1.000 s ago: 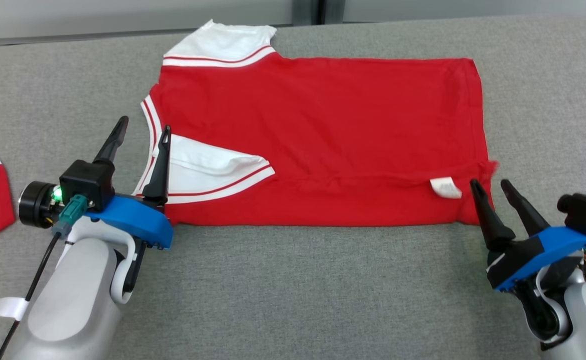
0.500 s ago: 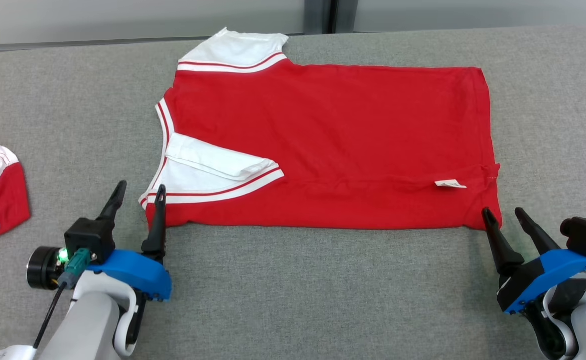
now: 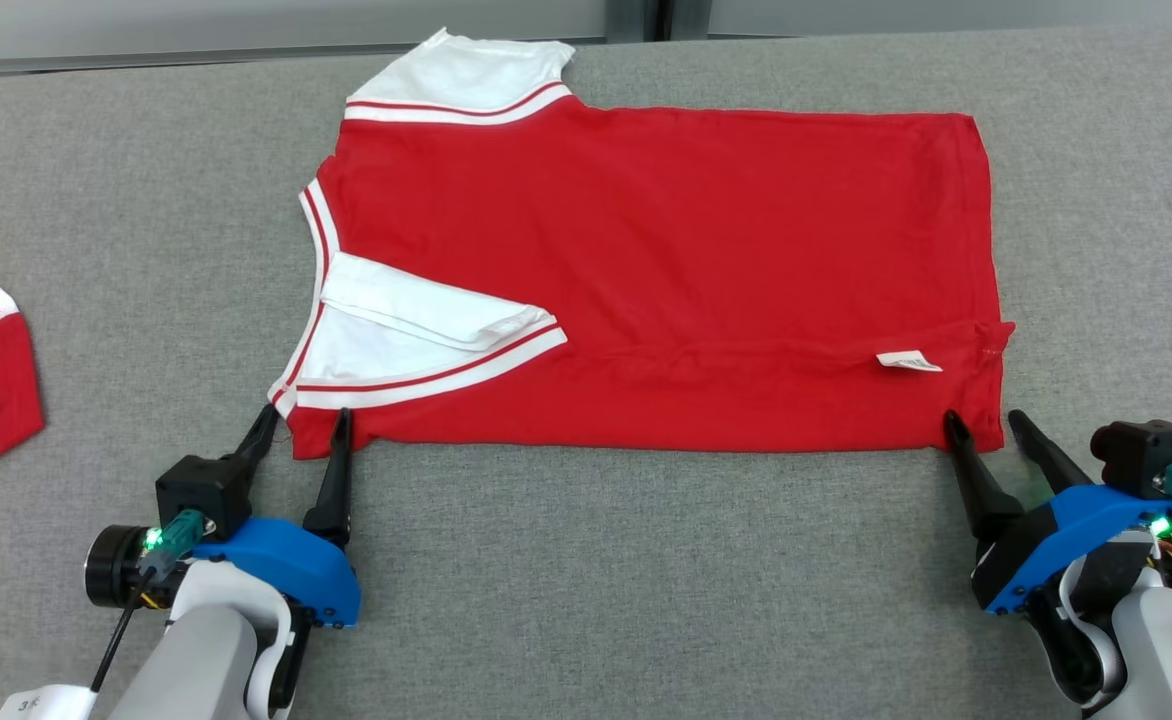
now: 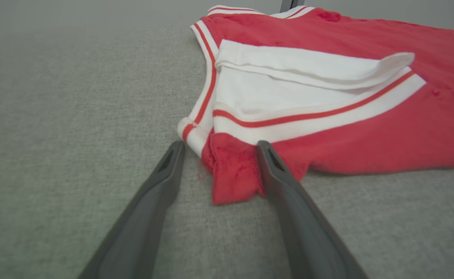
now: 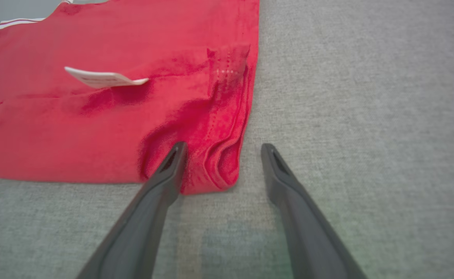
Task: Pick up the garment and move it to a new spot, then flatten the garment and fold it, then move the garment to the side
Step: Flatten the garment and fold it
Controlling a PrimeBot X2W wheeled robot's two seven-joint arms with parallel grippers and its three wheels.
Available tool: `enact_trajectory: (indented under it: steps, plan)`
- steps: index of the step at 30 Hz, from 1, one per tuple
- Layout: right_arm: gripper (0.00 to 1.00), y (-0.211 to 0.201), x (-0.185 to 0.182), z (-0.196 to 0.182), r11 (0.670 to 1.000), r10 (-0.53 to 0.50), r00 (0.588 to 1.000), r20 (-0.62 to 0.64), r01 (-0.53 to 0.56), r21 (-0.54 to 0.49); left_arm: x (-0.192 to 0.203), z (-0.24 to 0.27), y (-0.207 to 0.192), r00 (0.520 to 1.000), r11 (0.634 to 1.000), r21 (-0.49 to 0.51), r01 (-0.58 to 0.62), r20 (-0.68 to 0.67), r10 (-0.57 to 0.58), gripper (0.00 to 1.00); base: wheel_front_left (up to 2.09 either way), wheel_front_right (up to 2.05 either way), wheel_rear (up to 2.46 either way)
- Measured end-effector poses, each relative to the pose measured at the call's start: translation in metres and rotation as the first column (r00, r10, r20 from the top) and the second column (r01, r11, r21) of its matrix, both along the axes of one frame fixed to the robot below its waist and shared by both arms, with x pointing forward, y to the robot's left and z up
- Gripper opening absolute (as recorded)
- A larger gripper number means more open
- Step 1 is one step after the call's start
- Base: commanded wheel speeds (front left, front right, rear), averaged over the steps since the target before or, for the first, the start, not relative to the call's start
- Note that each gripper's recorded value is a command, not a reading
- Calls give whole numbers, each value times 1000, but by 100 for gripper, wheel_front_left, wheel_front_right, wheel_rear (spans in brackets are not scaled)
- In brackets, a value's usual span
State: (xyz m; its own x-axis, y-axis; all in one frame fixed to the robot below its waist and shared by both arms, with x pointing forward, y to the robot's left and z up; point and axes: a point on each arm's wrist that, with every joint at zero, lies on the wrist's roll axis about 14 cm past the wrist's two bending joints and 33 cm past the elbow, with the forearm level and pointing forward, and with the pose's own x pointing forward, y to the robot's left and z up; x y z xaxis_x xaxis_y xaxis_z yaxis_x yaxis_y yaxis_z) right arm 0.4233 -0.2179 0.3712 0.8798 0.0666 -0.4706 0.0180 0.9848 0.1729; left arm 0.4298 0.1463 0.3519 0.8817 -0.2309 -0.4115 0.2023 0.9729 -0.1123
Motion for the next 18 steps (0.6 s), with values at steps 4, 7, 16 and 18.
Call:
enact_trajectory:
  steps: [4, 7, 16, 18]
  plan:
    - [10, 6, 2, -3, 1000, 13, 1000, -2, -13, 7, 1, -4, -2, 1000, 1000, -4, 12, -21, -12, 0, 0, 0, 0]
    - [0, 10, 5, -1, 1000, 18, 1000, 13, -19, 17, 4, -2, -5, 1000, 1000, -14, 16, -17, -16, 0, 0, 0, 0]
    - [0, 14, -4, 18, 999, 9, 996, 83, -14, 50, -2, 20, -1, 999, 1000, -24, -13, 47, 14, 0, 0, 0, 0]
    - [0, 13, -10, 21, 998, 3, 996, 89, -8, 61, -9, 26, -1, 998, 999, -34, -23, 63, 25, 0, 0, 0, 0]
